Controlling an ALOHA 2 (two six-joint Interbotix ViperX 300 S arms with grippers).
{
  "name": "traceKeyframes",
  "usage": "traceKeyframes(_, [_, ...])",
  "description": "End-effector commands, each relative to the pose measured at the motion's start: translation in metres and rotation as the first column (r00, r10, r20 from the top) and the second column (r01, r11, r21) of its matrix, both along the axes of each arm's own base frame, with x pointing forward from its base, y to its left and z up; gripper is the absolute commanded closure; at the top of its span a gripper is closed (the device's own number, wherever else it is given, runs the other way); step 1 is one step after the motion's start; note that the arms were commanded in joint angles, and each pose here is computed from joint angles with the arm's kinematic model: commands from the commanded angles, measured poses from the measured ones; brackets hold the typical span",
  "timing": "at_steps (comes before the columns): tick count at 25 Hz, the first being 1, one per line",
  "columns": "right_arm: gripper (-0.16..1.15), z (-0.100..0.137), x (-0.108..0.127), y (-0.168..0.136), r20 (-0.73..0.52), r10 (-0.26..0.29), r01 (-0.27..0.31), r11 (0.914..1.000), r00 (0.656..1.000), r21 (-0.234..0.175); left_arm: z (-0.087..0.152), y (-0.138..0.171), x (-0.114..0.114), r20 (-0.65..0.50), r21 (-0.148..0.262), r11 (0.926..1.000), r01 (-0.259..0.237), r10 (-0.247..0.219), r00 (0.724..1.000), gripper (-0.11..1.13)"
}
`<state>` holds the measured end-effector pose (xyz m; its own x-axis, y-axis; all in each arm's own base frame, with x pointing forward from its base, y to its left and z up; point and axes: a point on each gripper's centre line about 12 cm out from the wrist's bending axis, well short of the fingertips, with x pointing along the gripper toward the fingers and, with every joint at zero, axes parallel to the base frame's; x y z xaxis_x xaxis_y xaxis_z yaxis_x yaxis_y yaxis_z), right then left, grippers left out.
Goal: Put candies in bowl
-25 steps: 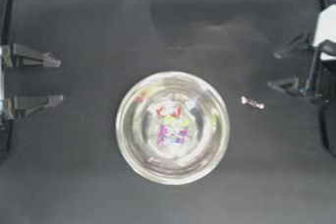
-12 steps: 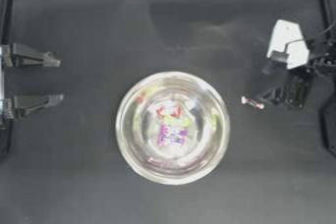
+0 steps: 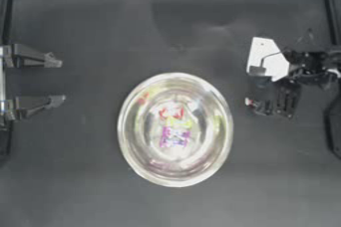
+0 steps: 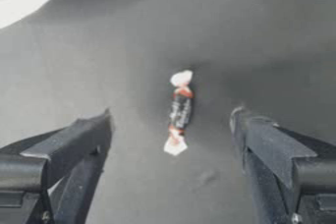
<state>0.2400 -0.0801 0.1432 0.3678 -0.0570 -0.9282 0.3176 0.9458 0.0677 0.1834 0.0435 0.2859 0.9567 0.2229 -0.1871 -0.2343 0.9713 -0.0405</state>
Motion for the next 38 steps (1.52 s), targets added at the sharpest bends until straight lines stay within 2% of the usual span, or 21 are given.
traceKeyframes(1, [-0.02,0.001,0.009,-0.004,-0.001,-0.015,0.015,0.9998,1.0,-0.011,0.005,0.001,0.004,0.007,-0.001,1.0,-0.003,0.003,1.0,0.02])
traceKeyframes(4, [-0.02,-0.005,0.013,-0.008,-0.029,-0.041,0.041,0.999,0.999,-0.02,0.005,0.002,0.004,0.007,-0.001,1.0,-0.004,0.004,1.0,0.02])
traceKeyframes(7, [-0.02,-0.01,0.017,-0.007,-0.054,-0.037,0.035,0.9988,0.998,-0.034,0.005,0.001,0.004,0.007,-0.001,1.0,-0.003,0.003,1.0,0.02])
traceKeyframes(11, [-0.02,-0.016,0.019,-0.004,-0.075,-0.055,0.053,0.9983,0.996,-0.027,0.005,0.001,0.004,0.008,-0.001,1.0,-0.003,0.003,1.0,0.02])
traceKeyframes(28, [0.01,-0.036,0.022,0.005,-0.156,-0.044,0.043,0.999,0.987,-0.012,0.005,0.001,0.004,0.007,-0.001,1.0,-0.003,0.003,1.0,0.02])
traceKeyframes(31, [0.14,-0.038,0.023,0.005,-0.164,-0.044,0.043,0.999,0.986,-0.011,0.005,0.001,0.004,0.007,-0.001,1.0,-0.003,0.003,1.0,0.02])
traceKeyframes(36, [0.56,-0.039,0.022,0.006,-0.183,-0.043,0.043,0.9991,0.982,-0.006,0.005,0.001,0.004,0.008,-0.001,1.0,-0.003,0.003,1.0,0.02])
traceKeyframes(38, [0.64,-0.039,0.021,0.006,-0.193,-0.045,0.046,0.9989,0.98,-0.002,0.005,0.001,0.004,0.008,-0.001,1.0,-0.003,0.003,1.0,0.02])
